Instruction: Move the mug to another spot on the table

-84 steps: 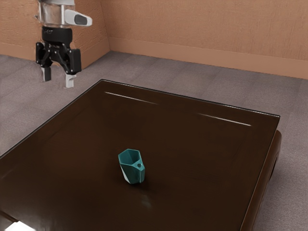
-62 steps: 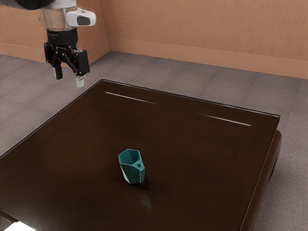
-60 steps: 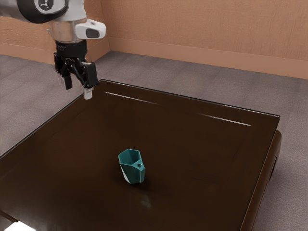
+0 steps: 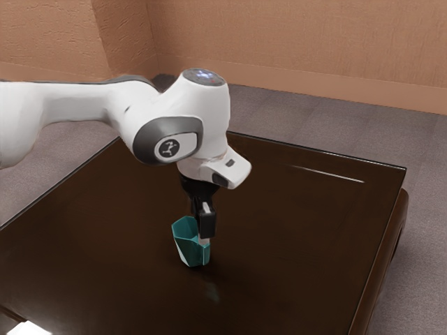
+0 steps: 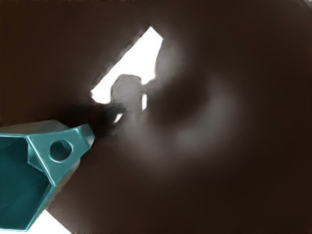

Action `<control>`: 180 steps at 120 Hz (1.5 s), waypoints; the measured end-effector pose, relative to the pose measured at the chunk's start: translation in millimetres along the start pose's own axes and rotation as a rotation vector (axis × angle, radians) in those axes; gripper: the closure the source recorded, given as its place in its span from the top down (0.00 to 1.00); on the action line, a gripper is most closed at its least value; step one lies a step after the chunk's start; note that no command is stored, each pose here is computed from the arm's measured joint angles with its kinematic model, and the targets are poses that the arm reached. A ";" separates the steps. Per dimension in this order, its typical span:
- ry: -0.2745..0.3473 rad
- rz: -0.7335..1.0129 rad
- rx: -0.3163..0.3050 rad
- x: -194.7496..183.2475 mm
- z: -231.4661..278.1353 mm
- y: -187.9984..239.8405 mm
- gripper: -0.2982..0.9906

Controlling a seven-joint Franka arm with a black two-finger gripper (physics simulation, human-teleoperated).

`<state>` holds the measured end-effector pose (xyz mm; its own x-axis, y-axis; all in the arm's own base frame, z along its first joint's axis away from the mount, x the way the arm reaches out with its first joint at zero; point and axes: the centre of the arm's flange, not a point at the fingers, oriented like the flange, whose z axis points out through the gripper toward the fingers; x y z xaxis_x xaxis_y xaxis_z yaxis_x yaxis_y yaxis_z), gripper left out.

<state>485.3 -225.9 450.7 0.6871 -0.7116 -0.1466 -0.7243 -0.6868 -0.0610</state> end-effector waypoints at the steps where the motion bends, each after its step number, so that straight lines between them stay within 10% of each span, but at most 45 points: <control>1: -0.001 0.013 0.001 0.5 2.1 1.5 0.75; 48: 0.068 0.667 0.073 67.1 61.6 55.3 0.74; 91: -0.163 1.149 0.219 64.6 125.4 27.0 0.72; 120: -0.255 1.057 0.226 22.5 149.5 -21.3 0.66; 180: -0.199 0.968 0.279 34.9 151.6 -20.2 0.42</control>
<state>515.3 -214.4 297.1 -0.2027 -0.8873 -0.4143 -0.9679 0.2457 -0.0529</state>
